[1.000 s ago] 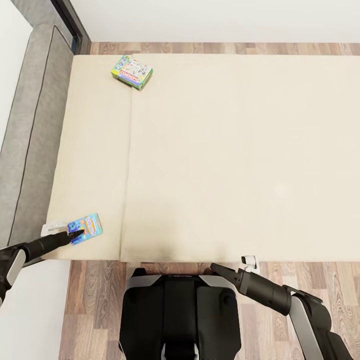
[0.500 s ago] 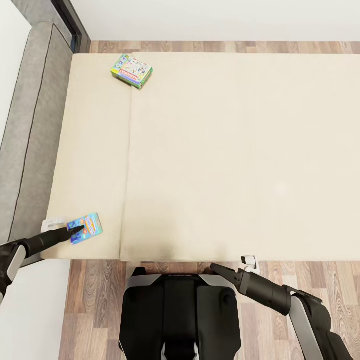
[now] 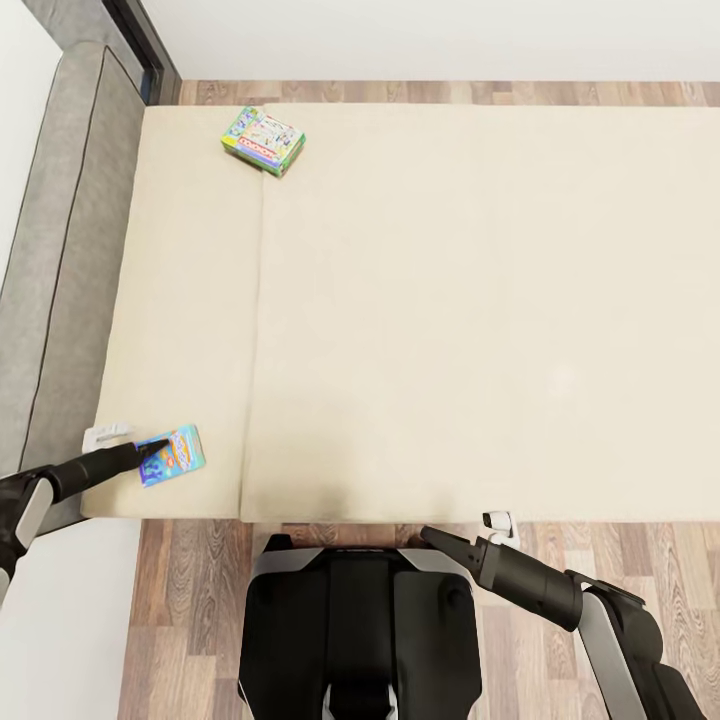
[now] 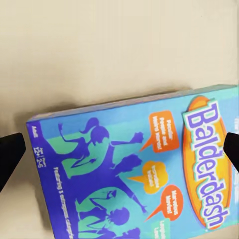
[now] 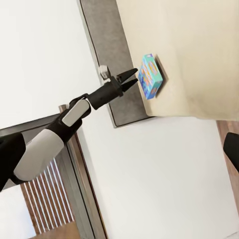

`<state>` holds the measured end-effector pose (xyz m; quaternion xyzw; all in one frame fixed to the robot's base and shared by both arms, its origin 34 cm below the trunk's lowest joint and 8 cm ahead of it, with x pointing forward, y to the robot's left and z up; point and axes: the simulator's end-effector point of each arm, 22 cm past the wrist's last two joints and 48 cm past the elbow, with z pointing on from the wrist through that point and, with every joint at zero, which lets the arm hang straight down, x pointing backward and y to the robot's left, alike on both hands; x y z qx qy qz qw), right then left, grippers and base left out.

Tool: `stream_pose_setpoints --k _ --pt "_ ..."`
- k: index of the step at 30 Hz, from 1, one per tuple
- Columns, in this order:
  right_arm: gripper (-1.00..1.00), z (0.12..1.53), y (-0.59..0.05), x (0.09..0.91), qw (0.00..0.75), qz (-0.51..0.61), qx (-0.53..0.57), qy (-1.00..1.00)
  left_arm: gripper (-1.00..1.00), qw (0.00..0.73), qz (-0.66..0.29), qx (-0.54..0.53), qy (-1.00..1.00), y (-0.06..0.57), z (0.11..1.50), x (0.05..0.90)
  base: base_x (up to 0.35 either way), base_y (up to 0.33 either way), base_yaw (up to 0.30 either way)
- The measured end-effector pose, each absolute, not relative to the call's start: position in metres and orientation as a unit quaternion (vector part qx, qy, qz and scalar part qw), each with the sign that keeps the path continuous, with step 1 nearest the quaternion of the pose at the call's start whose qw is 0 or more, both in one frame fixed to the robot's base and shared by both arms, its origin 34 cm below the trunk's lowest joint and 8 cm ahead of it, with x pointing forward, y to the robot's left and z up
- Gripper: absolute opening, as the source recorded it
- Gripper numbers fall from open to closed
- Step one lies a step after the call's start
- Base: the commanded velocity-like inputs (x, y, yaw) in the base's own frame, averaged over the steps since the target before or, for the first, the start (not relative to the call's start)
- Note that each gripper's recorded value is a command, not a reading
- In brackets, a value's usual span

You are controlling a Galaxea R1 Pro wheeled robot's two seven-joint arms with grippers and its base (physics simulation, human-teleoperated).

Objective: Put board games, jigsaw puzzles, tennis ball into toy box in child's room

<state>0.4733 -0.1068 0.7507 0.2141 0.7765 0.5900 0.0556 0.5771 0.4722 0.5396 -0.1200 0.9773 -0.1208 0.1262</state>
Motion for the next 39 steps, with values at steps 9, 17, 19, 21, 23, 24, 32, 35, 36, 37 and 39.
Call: stream_pose_setpoints --k 9,17,19,21,23,24,32,35,36,37,39 --pt "1.0 0.748 -0.106 0.471 0.052 0.589 0.216 0.777 1.0 0.125 -0.121 -0.122 0.977 0.472 0.536 0.577 0.0 0.0 0.0" --pt "1.0 0.746 -0.106 0.47 0.05 0.589 0.218 0.777 1.0 0.12 -0.121 -0.124 0.978 0.472 0.532 0.572 0.0 0.0 0.0" --pt "1.0 0.745 -0.106 0.469 0.049 0.588 0.218 0.777 1.0 0.12 -0.121 -0.124 0.978 0.472 0.531 0.572 0.0 0.0 0.0" --pt "1.0 0.745 -0.106 0.469 0.049 0.588 0.218 0.777 1.0 0.12 -0.121 -0.123 0.978 0.471 0.53 0.571 0.0 0.0 0.0" --pt "1.0 0.745 -0.106 0.469 0.048 0.588 0.218 0.777 1.0 0.119 -0.121 -0.123 0.978 0.471 0.53 0.571 0.0 0.0 0.0" --pt "1.0 0.745 -0.106 0.469 0.048 0.588 0.218 0.777 1.0 0.119 -0.121 -0.123 0.978 0.471 0.53 0.571 0.0 0.0 0.0" --pt "1.0 0.744 -0.106 0.469 0.048 0.588 0.219 0.777 1.0 0.117 -0.121 -0.122 0.978 0.469 0.529 0.57 0.0 0.0 0.0" --pt "1.0 0.744 -0.106 0.469 0.048 0.588 0.219 0.777 1.0 0.117 -0.121 -0.122 0.978 0.469 0.528 0.569 0.0 0.0 0.0" --pt "1.0 0.744 -0.106 0.469 0.048 0.588 0.219 0.777 1.0 0.116 -0.121 -0.122 0.978 0.469 0.528 0.569 0.0 0.0 0.0" --pt "1.0 0.744 -0.106 0.469 0.048 0.588 0.219 0.777 1.0 0.116 -0.121 -0.122 0.978 0.469 0.528 0.569 0.0 0.0 0.0" --pt "1.0 0.744 -0.106 0.469 0.048 0.588 0.219 0.777 1.0 0.116 -0.121 -0.122 0.978 0.468 0.528 0.569 0.0 0.0 0.0"
